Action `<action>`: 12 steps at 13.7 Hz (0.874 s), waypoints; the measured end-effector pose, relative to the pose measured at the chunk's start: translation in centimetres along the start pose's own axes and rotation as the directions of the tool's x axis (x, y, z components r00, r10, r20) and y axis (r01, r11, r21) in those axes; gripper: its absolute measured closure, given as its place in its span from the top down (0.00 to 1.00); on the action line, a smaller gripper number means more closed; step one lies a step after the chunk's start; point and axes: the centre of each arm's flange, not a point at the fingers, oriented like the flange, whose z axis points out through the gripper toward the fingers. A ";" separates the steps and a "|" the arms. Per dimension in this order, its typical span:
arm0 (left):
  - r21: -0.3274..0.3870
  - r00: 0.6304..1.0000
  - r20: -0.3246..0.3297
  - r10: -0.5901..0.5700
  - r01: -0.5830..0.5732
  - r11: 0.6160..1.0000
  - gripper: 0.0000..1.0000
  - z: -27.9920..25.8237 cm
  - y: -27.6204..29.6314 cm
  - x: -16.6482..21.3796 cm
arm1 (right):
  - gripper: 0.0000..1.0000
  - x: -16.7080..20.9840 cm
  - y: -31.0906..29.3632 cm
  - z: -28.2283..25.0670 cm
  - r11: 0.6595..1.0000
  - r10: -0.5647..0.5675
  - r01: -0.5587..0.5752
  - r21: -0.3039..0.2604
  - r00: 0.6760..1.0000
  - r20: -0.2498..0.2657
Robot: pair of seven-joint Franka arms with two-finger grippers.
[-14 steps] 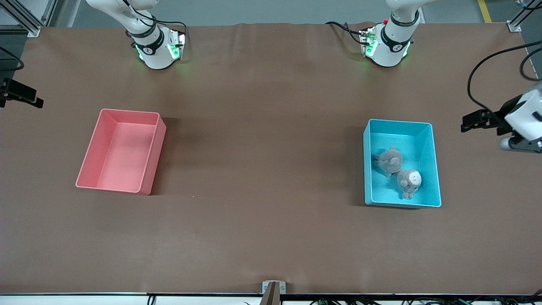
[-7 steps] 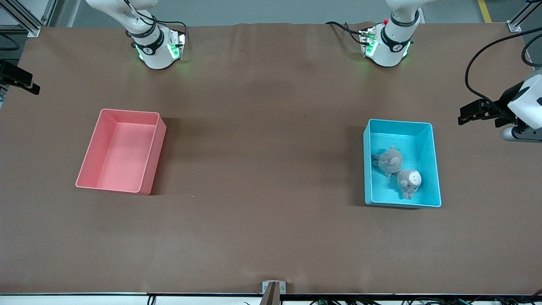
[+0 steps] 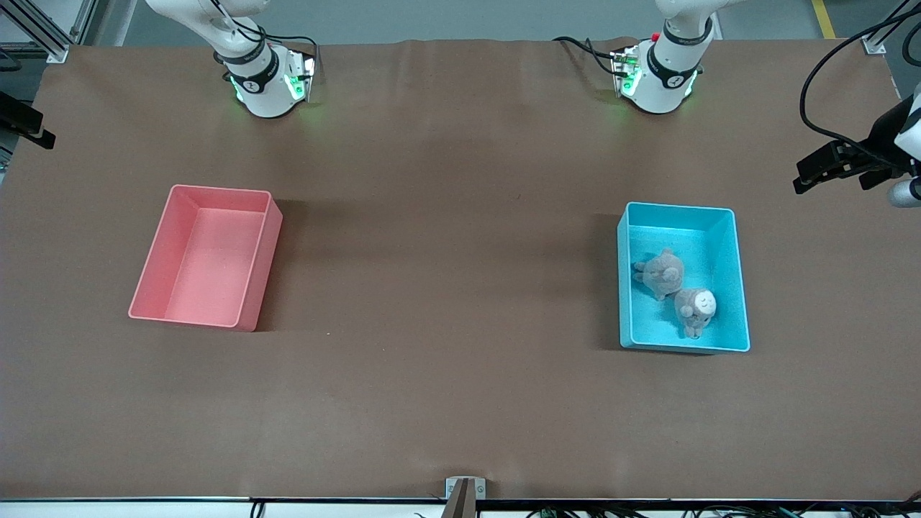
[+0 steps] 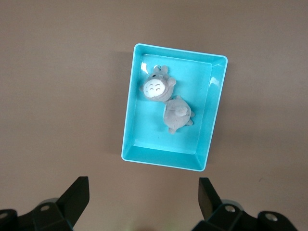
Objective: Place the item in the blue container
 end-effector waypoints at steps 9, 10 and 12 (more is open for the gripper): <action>0.000 1.000 0.001 -0.001 0.001 1.000 1.00 0.0 1.0 -0.1 | 1.00 -0.2 0.3 -0.2 1.000 0.005 -0.005 0.000 1.000 -0.001; 0.000 1.000 0.001 -0.002 0.002 1.000 1.00 0.1 0.9 -0.1 | 1.00 -0.2 0.3 -0.2 1.000 0.005 -0.005 0.001 1.000 -0.001; 0.000 1.000 0.001 -0.004 0.004 1.000 1.00 0.1 0.9 -0.1 | 1.00 -0.2 0.2 -0.1 1.000 0.004 -0.004 0.002 1.000 0.003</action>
